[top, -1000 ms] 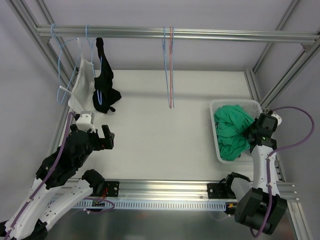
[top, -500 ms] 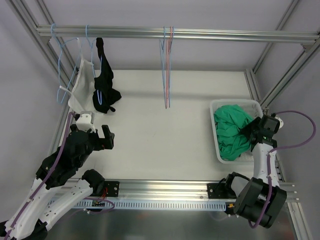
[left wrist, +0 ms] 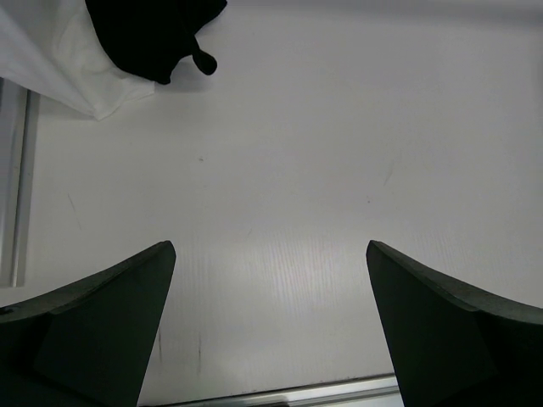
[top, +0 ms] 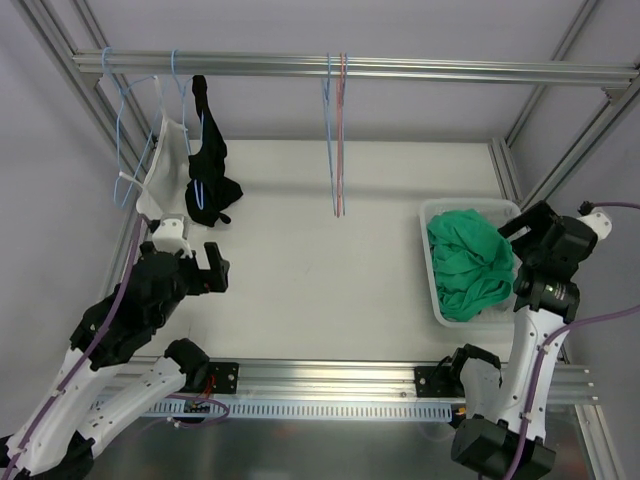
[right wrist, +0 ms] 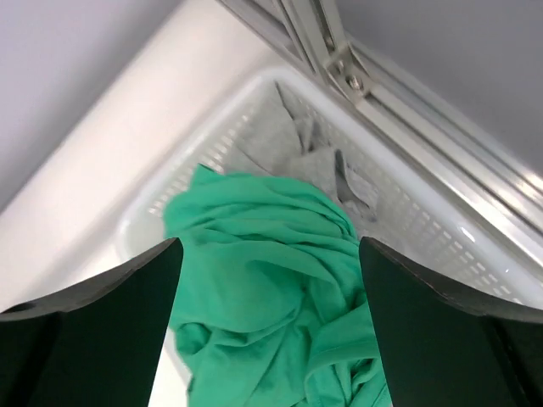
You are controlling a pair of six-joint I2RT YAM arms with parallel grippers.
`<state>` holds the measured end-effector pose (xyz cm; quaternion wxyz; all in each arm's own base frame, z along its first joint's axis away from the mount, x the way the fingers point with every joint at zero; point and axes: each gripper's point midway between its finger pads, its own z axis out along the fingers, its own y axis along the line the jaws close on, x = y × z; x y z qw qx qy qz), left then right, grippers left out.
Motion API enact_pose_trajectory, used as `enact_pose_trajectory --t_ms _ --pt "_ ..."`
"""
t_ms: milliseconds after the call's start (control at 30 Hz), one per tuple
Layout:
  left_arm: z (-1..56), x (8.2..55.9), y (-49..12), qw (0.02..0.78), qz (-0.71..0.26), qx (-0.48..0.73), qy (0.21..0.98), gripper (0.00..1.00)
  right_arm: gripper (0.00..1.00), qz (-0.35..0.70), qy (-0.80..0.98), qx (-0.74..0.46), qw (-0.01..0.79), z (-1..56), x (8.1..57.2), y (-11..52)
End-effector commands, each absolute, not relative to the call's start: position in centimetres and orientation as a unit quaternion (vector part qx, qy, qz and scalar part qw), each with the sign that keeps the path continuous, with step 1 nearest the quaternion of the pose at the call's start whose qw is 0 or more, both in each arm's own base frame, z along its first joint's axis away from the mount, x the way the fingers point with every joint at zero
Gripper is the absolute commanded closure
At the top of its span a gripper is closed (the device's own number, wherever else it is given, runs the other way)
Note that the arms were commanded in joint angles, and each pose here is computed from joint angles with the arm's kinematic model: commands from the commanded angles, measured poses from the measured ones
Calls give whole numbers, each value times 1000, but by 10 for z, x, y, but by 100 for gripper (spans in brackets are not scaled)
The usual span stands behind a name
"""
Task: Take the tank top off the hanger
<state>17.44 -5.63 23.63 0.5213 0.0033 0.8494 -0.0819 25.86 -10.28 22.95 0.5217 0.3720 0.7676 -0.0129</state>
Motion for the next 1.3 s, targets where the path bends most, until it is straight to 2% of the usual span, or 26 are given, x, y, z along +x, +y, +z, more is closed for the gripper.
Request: enact_pose_trajectory --t_ms 0,33,100,133,200,233,300,333,433,567,700,867,967,1000,1200,1233,1267 --pt "280 186 -58 542 -88 -26 836 1 10 -6 746 344 570 284 250 -96" --pt "304 188 -55 557 -90 -41 824 1 6 43 756 299 581 294 256 -74" --pt "317 199 -61 548 -78 -42 832 2 0 100 761 249 591 306 262 -49" --pt "341 200 -61 559 -86 -45 824 1 0 158 763 209 591 315 265 -25" --pt "352 214 -74 548 -80 -27 832 1 1 204 762 179 588 319 267 -6" --pt "378 213 -76 559 -93 -24 823 1 0 229 760 152 589 319 268 7" --pt "389 224 -85 549 -84 -5 831 1 1 236 762 132 588 317 269 14" --pt "413 225 -83 567 -88 -9 819 1 1 236 764 130 586 315 270 15" --pt "435 253 -66 583 -15 -31 812 1 0 251 768 118 578 312 271 23" --pt "435 303 -54 562 32 -43 825 1 1 267 764 101 578 316 270 31" --pt "444 333 -45 563 50 -41 824 1 1 271 765 82 578 315 267 39" --pt "434 370 -35 550 29 -42 834 2 1 287 761 69 578 315 266 47" --pt "423 389 -34 540 12 -37 841 7 1 299 757 63 578 316 264 52" --pt "422 394 -25 539 12 -47 841 13 1 303 755 59 578 316 263 54" --pt "406 417 -30 526 -20 -41 849 33 1 307 749 48 585 320 258 59" --pt "404 419 -30 525 -21 -40 850 41 1 308 749 48 585 320 258 60" --pt "404 419 -29 525 -18 -41 850 44 1 308 750 47 584 319 258 60"
